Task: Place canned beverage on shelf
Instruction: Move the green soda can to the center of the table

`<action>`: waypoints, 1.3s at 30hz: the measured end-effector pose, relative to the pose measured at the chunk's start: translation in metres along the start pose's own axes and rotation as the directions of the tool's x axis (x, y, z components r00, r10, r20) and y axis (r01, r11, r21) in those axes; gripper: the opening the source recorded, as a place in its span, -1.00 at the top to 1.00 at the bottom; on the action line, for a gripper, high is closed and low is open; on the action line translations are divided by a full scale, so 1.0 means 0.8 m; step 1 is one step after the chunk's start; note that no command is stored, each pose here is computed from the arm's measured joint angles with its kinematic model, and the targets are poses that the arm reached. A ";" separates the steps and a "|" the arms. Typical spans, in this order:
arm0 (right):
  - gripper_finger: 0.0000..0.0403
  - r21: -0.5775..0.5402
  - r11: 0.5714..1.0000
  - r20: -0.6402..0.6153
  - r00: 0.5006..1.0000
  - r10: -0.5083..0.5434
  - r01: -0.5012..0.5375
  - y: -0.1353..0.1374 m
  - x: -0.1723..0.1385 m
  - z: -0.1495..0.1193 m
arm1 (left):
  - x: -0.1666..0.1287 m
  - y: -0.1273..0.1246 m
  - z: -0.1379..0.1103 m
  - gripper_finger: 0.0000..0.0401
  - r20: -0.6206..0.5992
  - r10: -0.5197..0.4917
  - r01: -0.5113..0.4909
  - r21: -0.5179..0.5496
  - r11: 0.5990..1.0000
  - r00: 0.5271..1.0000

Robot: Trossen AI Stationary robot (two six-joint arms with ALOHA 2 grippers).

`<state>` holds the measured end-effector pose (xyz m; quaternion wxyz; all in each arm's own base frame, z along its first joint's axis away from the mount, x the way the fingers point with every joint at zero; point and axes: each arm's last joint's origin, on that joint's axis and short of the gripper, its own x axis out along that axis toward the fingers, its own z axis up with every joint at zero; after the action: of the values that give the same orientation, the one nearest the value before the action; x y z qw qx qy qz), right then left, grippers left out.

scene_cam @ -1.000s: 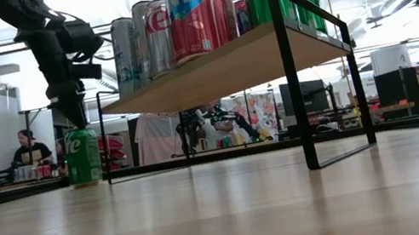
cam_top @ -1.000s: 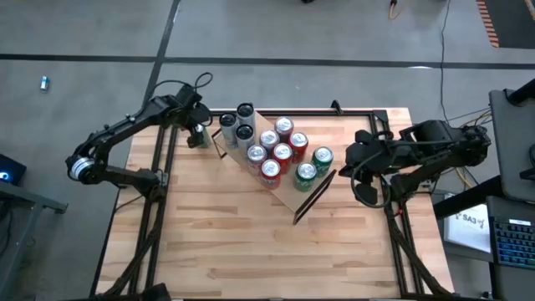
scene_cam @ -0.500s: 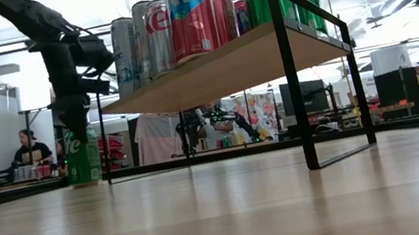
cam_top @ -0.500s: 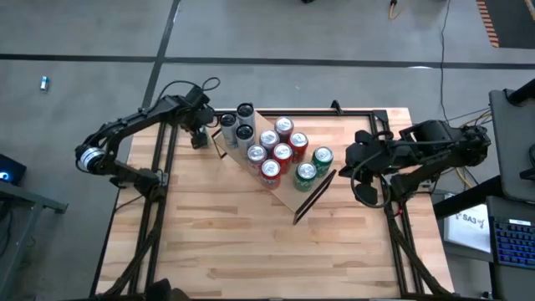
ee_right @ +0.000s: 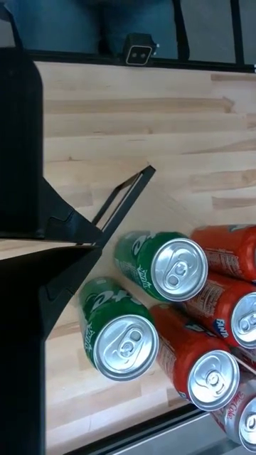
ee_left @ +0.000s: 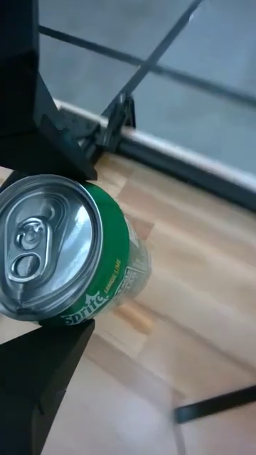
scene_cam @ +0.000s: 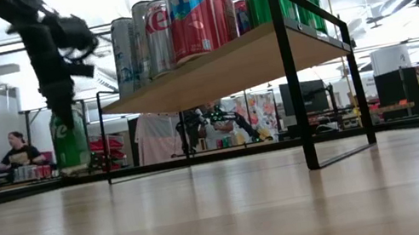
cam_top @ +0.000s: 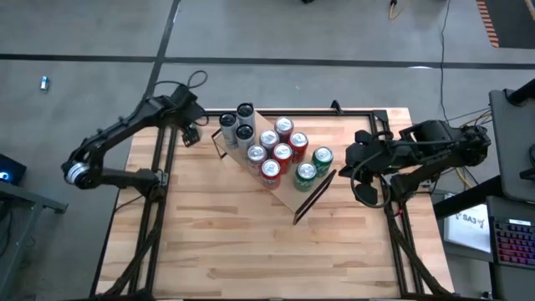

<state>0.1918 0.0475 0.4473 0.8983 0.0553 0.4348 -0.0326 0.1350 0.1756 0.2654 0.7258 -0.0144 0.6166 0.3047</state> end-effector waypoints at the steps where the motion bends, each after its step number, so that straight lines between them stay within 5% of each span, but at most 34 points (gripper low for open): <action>1: 0.95 0.000 1.000 0.000 1.000 0.000 0.000 0.000 0.000 0.000 | -0.008 0.001 -0.003 -0.40 0.026 0.016 -0.015 -0.022 1.000 1.000; 8: 0.95 -0.023 1.000 0.003 1.000 -0.011 0.011 0.001 0.003 0.002 | -0.085 0.007 -0.031 -0.40 0.219 0.200 -0.145 -0.244 0.959 0.955; 16: 0.95 -0.118 0.992 0.055 0.997 -0.046 0.052 0.008 0.021 0.017 | -0.178 -0.006 -0.060 -0.40 0.510 0.175 0.039 -0.381 0.924 0.842; 23: 0.95 -0.164 0.985 0.026 0.998 -0.055 0.059 0.017 0.049 0.029 | -0.247 -0.007 -0.080 -0.40 0.569 0.200 0.051 -0.394 0.917 0.798; 31: 0.95 -0.216 0.974 -0.021 0.998 -0.067 0.061 0.024 0.073 0.034 | -0.309 -0.001 -0.090 -0.40 0.708 0.116 0.180 -0.329 0.927 0.696; 39: 0.95 -0.246 0.968 0.003 0.999 -0.049 0.048 0.028 0.071 0.036 | -0.351 -0.001 -0.088 -0.40 0.885 -0.160 0.460 -0.067 0.886 0.437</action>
<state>0.2516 0.0654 0.4220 0.8964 -0.0670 0.4381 -0.0003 0.0578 0.0275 0.5020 0.9663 -0.0845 0.1050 0.2193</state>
